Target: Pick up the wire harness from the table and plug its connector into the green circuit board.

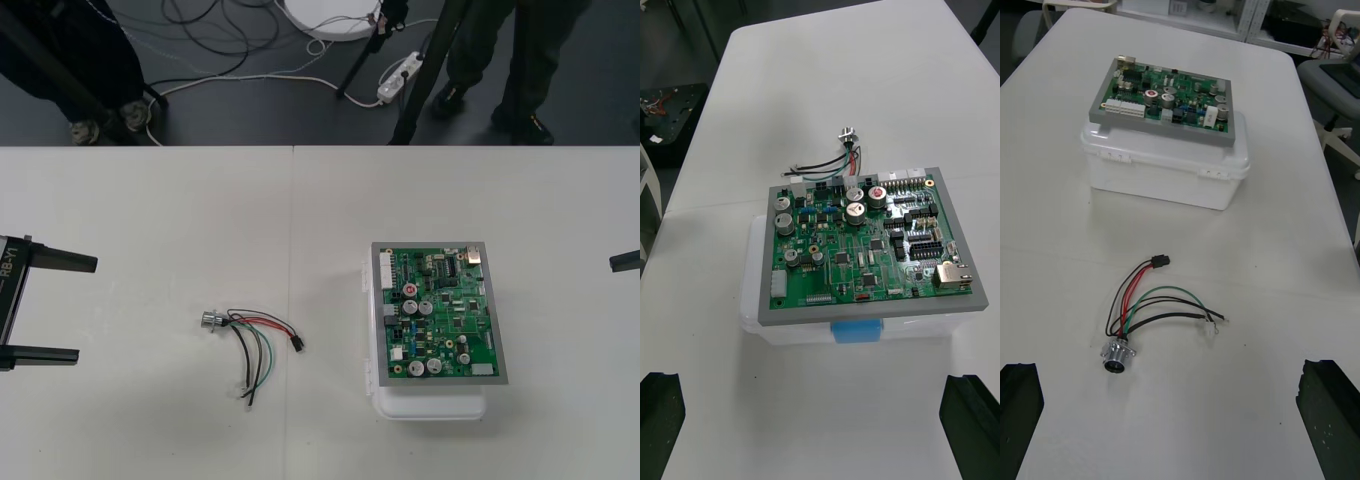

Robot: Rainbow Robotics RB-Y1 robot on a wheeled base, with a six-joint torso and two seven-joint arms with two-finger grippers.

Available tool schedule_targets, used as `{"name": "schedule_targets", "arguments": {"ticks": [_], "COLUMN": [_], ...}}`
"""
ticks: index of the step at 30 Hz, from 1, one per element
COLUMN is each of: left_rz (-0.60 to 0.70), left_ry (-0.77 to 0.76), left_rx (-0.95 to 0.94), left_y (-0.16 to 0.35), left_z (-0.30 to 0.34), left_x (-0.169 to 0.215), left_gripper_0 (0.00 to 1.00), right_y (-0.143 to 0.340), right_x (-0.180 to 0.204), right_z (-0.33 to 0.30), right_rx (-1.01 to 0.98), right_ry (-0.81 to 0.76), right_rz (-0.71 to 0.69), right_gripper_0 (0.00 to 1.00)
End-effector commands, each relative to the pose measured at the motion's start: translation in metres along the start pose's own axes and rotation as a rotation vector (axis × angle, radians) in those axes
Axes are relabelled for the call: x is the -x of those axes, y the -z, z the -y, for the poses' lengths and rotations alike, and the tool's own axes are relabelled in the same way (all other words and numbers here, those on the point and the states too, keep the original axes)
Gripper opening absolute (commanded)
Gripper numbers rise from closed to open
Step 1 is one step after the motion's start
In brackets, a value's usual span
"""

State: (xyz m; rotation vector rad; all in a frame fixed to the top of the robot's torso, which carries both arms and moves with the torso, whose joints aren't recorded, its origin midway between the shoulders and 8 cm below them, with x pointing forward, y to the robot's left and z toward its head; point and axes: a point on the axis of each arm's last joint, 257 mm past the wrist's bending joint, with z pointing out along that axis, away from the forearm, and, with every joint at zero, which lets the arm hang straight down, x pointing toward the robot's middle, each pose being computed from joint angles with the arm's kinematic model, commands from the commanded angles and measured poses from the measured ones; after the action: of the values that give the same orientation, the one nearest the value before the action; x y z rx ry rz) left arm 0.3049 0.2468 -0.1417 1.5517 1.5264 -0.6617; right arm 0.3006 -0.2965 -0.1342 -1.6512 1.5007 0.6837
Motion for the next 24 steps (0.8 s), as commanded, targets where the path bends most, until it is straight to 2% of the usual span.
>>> {"name": "schedule_targets", "arguments": {"ticks": [1, 24], "left_rz": [0.002, 0.002], "left_ry": [0.052, 0.052], "left_rx": [-0.025, -0.025], "left_y": [0.0015, 0.0015], "left_z": [0.0118, 0.0118], "left_x": [0.0031, 0.0031], "left_gripper_0": [1.00, 1.00], "right_y": [0.0116, 0.0116], "right_x": [0.0042, 0.0042], "right_z": [0.0005, 0.0005], "right_rx": [0.003, 0.003], "right_ry": [0.039, 0.039], "right_rz": [-0.036, -0.036], "right_gripper_0": [1.00, 1.00]}}
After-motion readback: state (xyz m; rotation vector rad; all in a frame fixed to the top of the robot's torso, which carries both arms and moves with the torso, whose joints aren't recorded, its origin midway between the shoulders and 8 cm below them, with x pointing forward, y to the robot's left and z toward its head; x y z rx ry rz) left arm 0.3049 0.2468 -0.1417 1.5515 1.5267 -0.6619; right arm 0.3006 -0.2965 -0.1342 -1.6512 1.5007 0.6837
